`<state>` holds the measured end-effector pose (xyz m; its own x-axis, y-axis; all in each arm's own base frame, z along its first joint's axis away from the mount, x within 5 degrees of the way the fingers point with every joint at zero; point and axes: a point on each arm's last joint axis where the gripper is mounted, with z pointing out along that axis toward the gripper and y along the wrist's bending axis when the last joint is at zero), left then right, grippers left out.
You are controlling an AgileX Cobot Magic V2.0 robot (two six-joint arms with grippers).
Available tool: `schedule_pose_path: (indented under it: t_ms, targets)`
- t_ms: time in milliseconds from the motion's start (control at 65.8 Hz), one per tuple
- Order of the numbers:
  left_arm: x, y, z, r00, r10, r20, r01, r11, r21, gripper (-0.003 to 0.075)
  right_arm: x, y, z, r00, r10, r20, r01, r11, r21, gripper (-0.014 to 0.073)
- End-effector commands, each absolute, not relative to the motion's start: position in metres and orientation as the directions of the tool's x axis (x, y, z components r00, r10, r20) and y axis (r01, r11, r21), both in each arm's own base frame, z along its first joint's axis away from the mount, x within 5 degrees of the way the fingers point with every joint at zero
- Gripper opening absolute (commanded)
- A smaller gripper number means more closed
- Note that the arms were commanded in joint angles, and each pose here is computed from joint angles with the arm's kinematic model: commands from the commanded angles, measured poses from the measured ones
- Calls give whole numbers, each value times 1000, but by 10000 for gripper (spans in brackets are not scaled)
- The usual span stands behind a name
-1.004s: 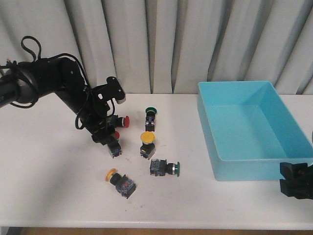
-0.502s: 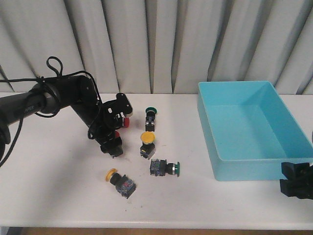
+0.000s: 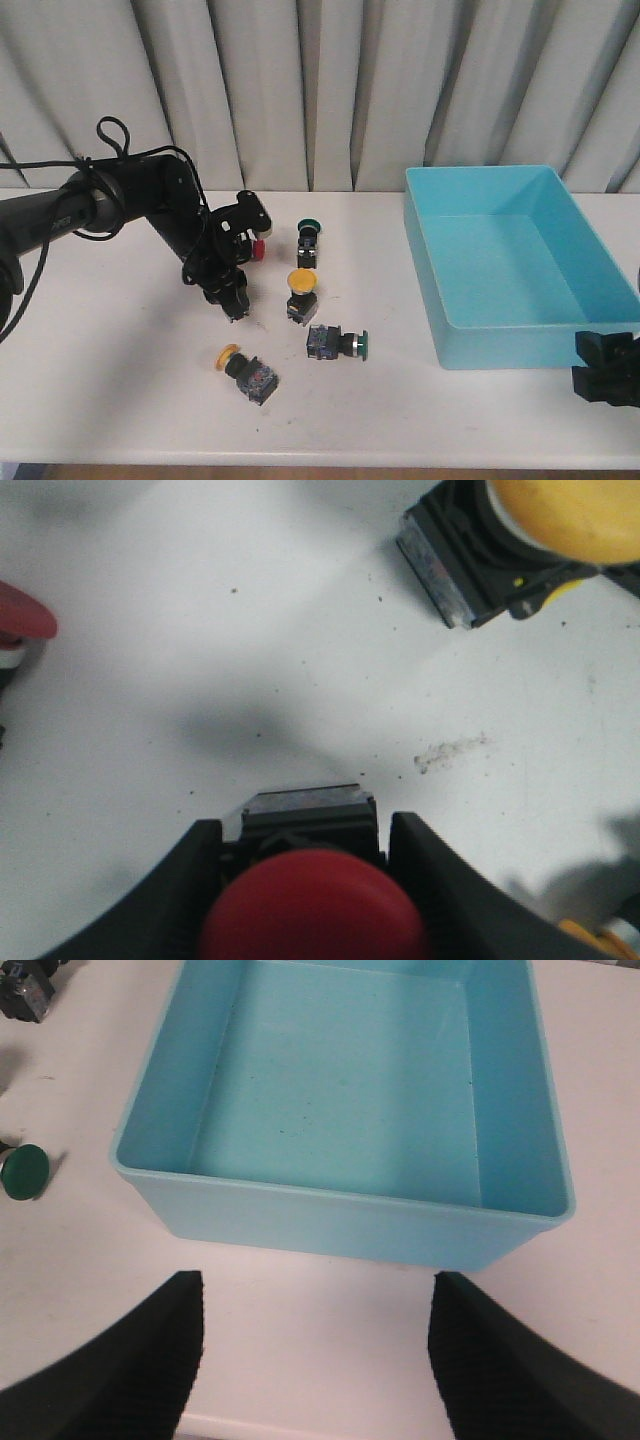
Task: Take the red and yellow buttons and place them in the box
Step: 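Lower the left gripper onto the red-capped button and close it, then lift the red button with the left gripper toward the table center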
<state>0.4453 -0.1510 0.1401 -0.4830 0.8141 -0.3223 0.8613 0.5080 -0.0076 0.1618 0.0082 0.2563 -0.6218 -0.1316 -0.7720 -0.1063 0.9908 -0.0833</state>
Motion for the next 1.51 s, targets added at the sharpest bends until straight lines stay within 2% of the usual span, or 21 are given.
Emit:
schedule_pose_path:
  t_ms: [0, 304, 563, 730, 943, 1034, 1232, 1490]
  targets:
    - [447, -156, 179, -471, 781, -410, 847, 530, 35, 281, 168, 7, 271, -543, -132, -829, -97, 991, -94, 464]
    - [447, -156, 179, -473, 782, -406, 849, 528, 30, 176, 168, 7, 271, -545, -132, -828, -97, 991, -94, 464]
    - [444, -155, 183, -494, 772, -400, 840, 543, 13, 162, 168, 7, 271, -545, -132, -828, -97, 991, -94, 464]
    - [440, -154, 210, -524, 735, -430, 811, 585, 12, 167, 168, 7, 271, -545, -133, -828, -97, 991, -95, 464]
    - [425, -147, 269, -647, 564, -513, 664, 748, -14, 167, 168, 7, 271, -544, -134, -828, -98, 991, -96, 464]
    - [417, -143, 292, -664, 519, -538, 620, 785, -8, 167, 168, 7, 271, -544, -134, -828, -98, 991, -96, 464]
    - [386, -133, 322, -631, 490, -602, 604, 797, 16, 167, 168, 7, 271, -544, -134, -828, -98, 991, -96, 464]
    - [324, -112, 327, -520, 545, -658, 637, 760, 126, 167, 168, 7, 271, -544, -134, -829, -98, 991, -96, 464]
